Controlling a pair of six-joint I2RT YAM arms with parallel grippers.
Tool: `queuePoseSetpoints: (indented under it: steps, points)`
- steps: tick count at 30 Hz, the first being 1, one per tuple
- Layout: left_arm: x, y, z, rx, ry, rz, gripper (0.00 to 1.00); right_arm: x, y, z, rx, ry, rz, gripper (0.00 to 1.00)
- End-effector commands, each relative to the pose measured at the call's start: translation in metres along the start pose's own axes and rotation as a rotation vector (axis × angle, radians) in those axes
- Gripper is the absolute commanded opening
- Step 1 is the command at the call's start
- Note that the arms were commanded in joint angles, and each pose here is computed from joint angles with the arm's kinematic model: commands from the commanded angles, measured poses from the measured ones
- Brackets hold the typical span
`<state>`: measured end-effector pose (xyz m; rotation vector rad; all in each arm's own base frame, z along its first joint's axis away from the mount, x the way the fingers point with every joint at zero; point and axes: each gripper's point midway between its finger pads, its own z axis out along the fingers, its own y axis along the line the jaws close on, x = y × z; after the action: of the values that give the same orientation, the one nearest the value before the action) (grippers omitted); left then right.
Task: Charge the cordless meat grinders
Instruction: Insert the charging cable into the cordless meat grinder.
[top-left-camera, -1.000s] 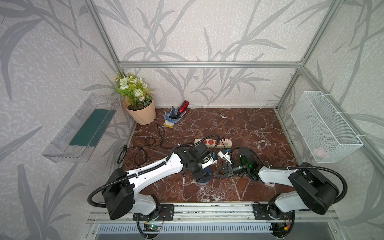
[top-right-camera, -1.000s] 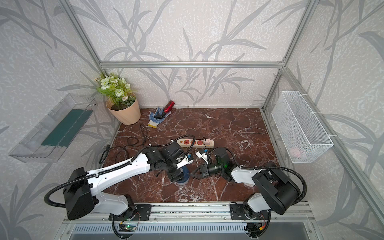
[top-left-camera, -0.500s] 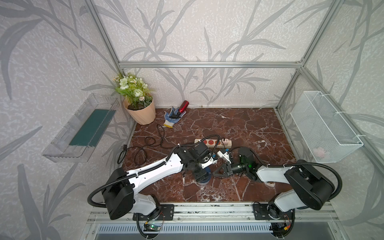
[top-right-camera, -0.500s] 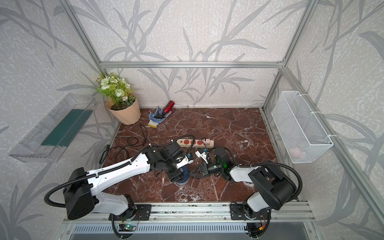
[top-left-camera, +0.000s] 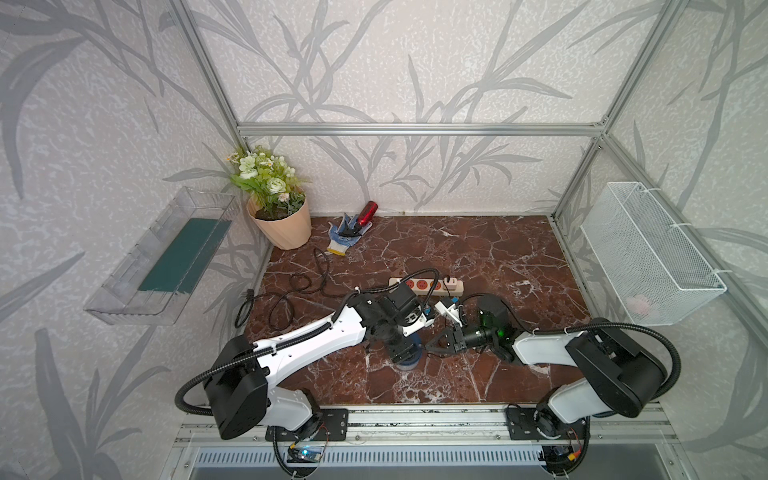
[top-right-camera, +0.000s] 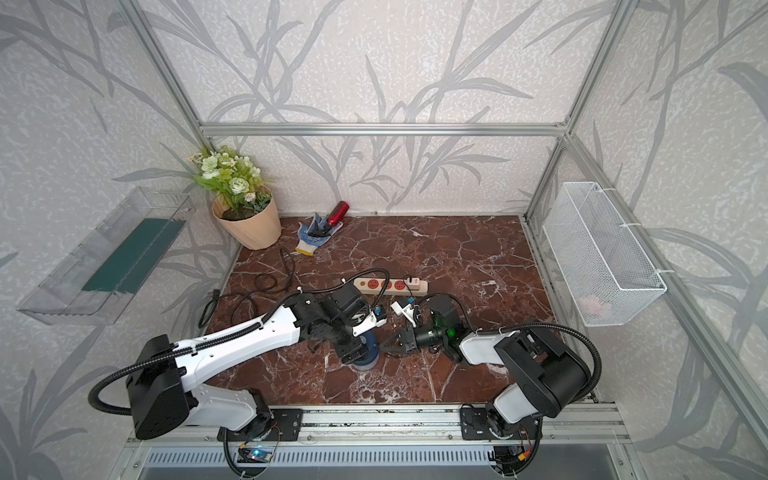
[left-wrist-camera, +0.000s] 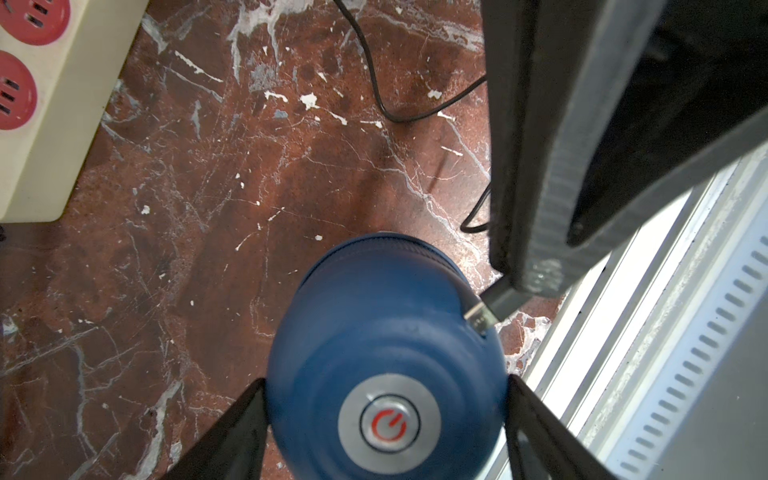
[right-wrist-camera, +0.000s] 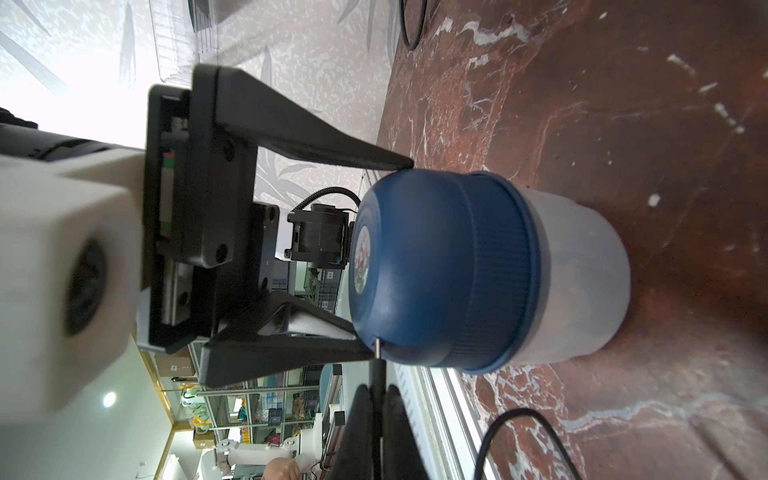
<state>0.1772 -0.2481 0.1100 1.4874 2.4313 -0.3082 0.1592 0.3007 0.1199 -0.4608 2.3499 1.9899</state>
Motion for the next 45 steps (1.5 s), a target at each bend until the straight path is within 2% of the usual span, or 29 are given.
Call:
queuePoseSetpoints:
  steps: [1,22,32,45]
  points:
    - [0.022,0.000,0.019,0.009,0.092,-0.006,0.73,-0.003,0.000,0.000,-0.004,-0.025,-0.020,0.00]
    - [0.023,0.001,0.021,0.002,0.101,-0.003,0.73,0.000,-0.008,0.005,0.007,-0.036,0.036,0.00]
    - [0.025,-0.001,0.022,0.012,0.104,0.006,0.72,-0.006,-0.015,0.009,-0.035,-0.065,0.110,0.00]
    - [0.029,-0.005,0.024,0.007,0.121,0.032,0.71,-0.013,-0.007,0.010,-0.060,-0.072,0.131,0.00]
